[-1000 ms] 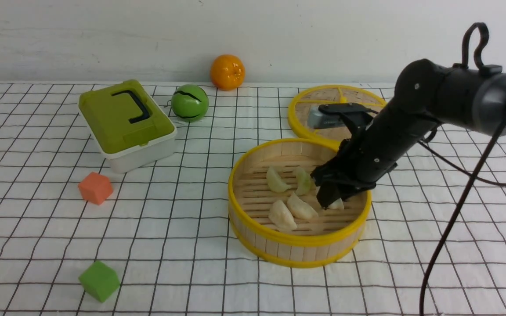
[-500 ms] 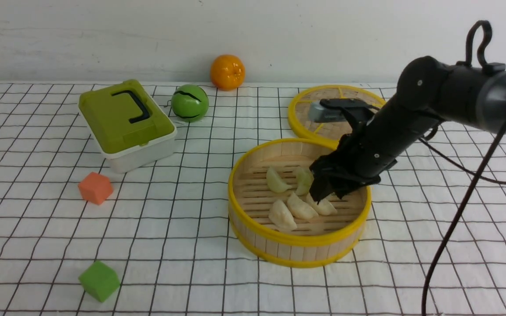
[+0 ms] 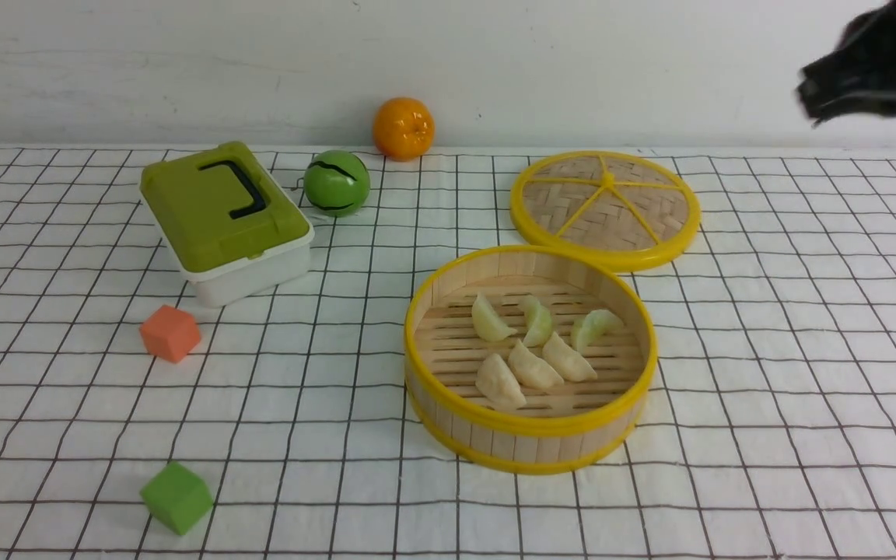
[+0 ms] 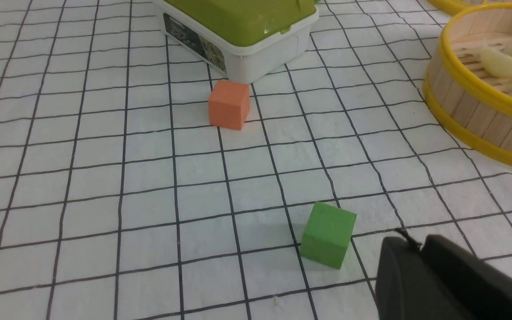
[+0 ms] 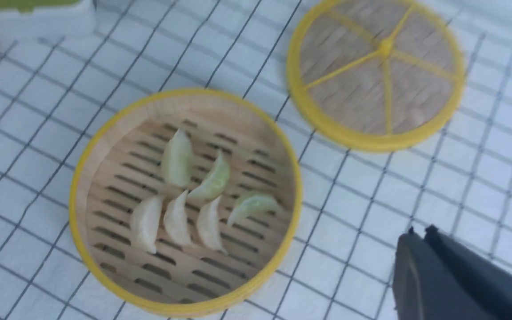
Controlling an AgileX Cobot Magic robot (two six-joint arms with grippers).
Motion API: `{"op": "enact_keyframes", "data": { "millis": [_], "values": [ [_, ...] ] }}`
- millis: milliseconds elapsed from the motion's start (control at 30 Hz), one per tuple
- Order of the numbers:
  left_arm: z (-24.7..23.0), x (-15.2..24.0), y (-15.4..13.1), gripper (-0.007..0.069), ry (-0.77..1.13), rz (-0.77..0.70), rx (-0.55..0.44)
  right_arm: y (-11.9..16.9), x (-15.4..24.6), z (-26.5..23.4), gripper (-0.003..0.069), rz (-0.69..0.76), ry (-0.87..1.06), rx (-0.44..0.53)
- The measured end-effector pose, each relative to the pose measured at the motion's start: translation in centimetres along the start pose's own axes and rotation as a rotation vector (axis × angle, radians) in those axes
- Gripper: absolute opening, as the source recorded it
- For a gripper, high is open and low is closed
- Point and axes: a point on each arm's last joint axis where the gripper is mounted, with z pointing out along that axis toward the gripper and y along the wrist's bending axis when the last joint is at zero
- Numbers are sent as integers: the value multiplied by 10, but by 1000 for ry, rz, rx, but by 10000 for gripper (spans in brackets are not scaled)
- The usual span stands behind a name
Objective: Put the dumplings into the steamer on the table with the white tablecloth.
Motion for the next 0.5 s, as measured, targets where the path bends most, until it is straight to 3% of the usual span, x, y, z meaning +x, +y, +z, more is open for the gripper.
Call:
{"op": "enact_keyframes", "data": {
  "millis": [133, 233, 500],
  "values": [
    [0, 0, 0, 56, 1, 0, -1, 5, 18, -53, -22, -1, -173, 71],
    [0, 0, 0, 60, 1, 0, -1, 9, 64, -87, -18, -34, -374, 161],
    [0, 0, 0, 70, 1, 0, -1, 22, 184, -84, -11, -223, -801, 288]
  ]
}}
